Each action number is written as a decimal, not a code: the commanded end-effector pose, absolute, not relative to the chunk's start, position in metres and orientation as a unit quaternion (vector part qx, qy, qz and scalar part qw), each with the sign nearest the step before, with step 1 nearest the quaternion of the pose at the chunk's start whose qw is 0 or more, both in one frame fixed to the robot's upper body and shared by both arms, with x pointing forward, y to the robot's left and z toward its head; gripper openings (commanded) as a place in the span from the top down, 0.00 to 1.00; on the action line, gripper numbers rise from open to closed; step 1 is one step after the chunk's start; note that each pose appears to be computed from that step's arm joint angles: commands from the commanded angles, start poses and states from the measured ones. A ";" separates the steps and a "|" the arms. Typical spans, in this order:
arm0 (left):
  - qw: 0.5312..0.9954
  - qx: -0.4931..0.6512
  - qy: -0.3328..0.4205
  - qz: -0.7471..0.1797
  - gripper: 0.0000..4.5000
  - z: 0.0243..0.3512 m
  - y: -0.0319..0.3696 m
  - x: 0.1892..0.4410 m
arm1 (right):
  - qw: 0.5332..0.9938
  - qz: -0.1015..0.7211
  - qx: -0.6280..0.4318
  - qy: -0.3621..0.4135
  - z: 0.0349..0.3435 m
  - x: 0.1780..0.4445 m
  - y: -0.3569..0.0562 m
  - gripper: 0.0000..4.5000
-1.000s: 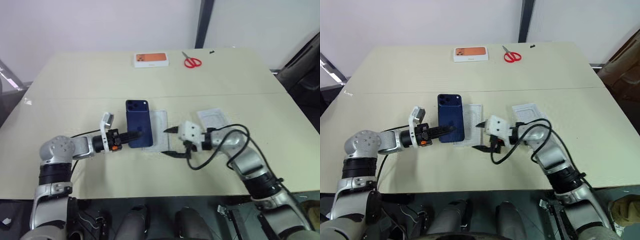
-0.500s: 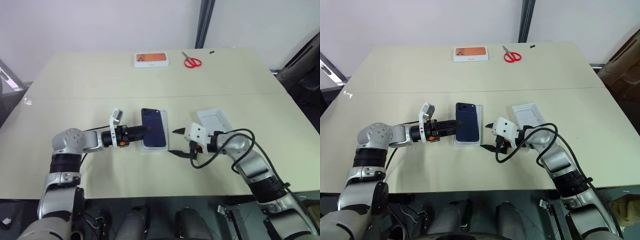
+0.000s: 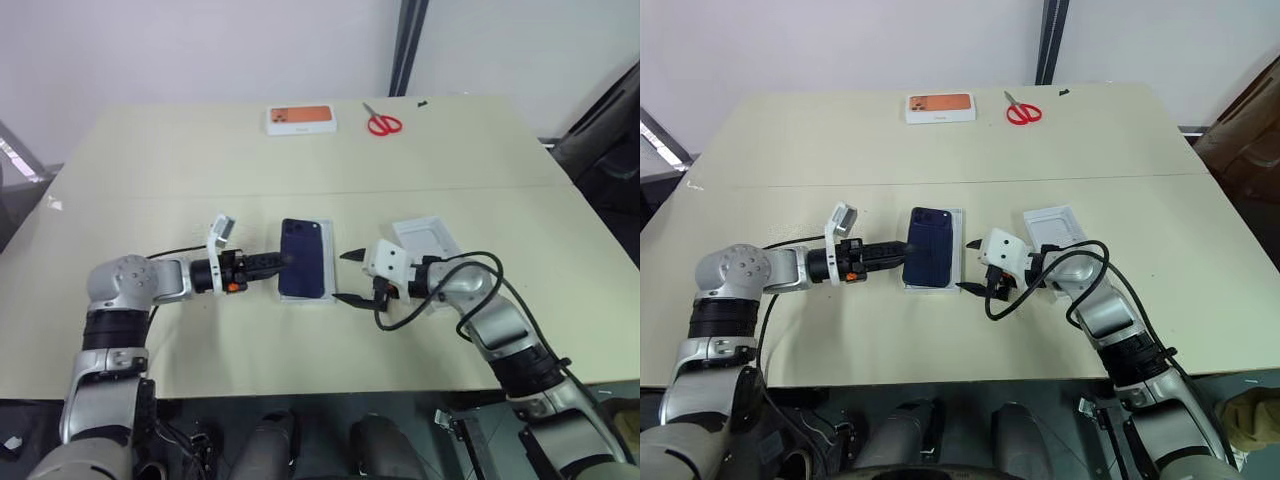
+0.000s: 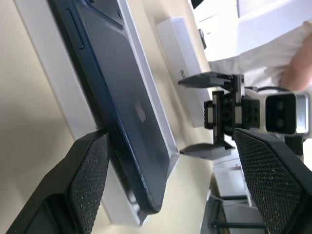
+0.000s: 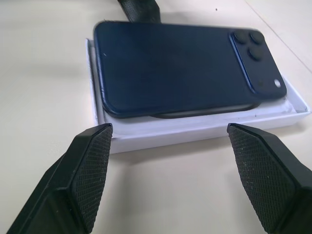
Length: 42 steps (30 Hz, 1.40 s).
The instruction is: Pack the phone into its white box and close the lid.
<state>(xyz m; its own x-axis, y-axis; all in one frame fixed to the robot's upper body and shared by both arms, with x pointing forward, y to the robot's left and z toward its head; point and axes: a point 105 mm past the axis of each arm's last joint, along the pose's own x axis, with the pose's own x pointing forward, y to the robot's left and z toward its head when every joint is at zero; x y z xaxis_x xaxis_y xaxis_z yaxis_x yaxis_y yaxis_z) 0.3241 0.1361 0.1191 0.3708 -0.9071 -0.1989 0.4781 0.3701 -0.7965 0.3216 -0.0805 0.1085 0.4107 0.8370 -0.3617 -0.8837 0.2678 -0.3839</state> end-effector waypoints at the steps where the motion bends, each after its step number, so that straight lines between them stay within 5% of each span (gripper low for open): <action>1: 0.772 -0.315 0.299 -0.465 0.08 0.137 0.140 0.325 | 0.796 0.536 -0.281 0.016 0.121 0.327 -0.076 0.12; 26: 0.767 -0.280 0.307 -0.489 0.08 0.141 0.116 0.328 | 0.801 0.525 -0.289 0.010 0.120 0.335 -0.072 0.12; 42: 0.781 -0.270 0.306 -0.473 0.08 0.146 0.138 0.325 | 0.802 0.519 -0.297 0.010 0.120 0.338 -0.076 0.12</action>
<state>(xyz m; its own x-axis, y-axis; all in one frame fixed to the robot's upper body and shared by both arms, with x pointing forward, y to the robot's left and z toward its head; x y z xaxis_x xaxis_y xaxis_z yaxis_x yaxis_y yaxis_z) 0.3242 0.1379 0.1288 0.3631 -0.8948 -0.2597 0.5262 0.4269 -0.7355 0.3344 -0.0778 0.1110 0.4522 0.8215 -0.3474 -0.8530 0.2845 -0.4375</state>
